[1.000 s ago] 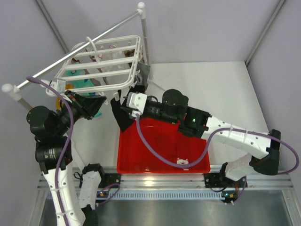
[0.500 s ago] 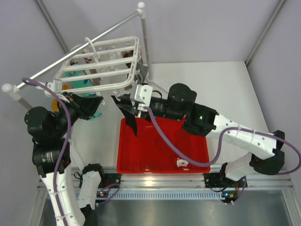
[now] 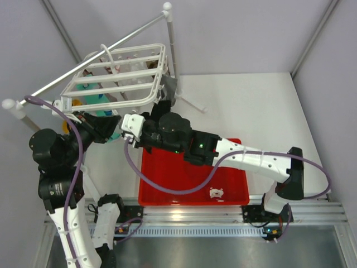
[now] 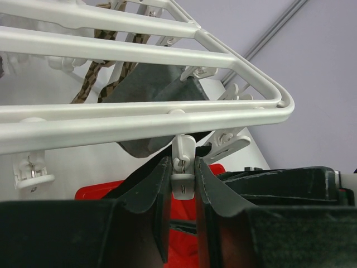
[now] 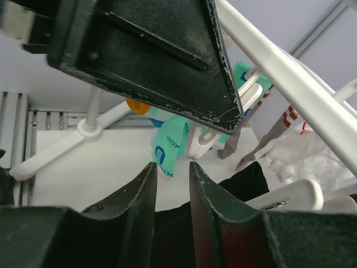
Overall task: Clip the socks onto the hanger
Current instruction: Open the clamp at the hanger.
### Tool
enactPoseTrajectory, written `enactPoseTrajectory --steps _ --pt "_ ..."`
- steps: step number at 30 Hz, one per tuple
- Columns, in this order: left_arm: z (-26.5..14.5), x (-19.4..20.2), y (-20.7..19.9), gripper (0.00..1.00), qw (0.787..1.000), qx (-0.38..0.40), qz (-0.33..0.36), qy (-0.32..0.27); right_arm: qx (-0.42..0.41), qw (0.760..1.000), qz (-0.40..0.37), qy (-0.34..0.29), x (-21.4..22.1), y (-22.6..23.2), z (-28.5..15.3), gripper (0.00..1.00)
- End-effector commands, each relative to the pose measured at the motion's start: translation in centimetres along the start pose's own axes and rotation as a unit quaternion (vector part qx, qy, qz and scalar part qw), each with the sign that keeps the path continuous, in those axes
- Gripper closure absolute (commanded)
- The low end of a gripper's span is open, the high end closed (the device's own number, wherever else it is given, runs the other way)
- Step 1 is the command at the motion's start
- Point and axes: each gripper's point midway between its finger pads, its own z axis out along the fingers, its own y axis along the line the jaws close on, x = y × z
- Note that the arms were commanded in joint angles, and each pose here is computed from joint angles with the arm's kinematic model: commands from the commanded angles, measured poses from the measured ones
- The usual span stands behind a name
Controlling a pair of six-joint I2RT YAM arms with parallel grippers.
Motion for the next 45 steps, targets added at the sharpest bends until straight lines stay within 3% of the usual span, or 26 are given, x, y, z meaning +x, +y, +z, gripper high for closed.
enactPoseTrajectory --steps 1,15,17,22,25,27,32,38,45 --pt "-0.5 -0.7 -0.7 1.0 1.0 0.003 0.005 -0.017 0.071 0.996 0.014 -0.058 -4.9 -3.3 -0.2 0.7" --pt "-0.5 -0.1 0.1 1.0 1.0 -0.012 0.0 -0.016 0.076 0.994 0.024 -0.071 -5.5 -3.5 1.0 0.73" --pt "-0.5 0.0 0.0 1.0 1.0 -0.009 -0.003 -0.012 0.07 0.995 0.024 -0.072 -5.5 -3.3 1.1 0.77" --pt "-0.4 0.2 0.0 1.0 1.0 -0.005 -0.006 -0.007 0.056 0.995 0.017 -0.077 -5.4 -2.8 1.0 1.0" --pt "-0.5 0.0 -0.2 0.87 1.0 -0.004 -0.005 -0.011 0.046 0.995 0.019 -0.082 -5.5 -3.0 0.6 1.0" --pt "-0.7 -0.1 -0.3 0.7 1.0 -0.007 -0.006 -0.011 0.033 0.995 0.035 -0.083 -5.5 -3.1 0.3 1.0" --pt "-1.2 -0.7 -0.5 0.57 0.999 -0.014 0.008 -0.028 -0.025 0.994 0.069 -0.086 -5.2 -2.5 -0.4 1.0" --pt "-1.4 -1.7 -1.4 0.57 0.998 0.0 0.024 -0.05 -0.078 0.988 0.104 -0.087 -5.0 -1.6 -1.0 1.0" --pt "-1.0 -2.1 -1.7 0.74 0.998 0.015 0.032 -0.054 -0.131 0.974 0.159 -0.093 -5.2 -1.5 -1.2 1.0"
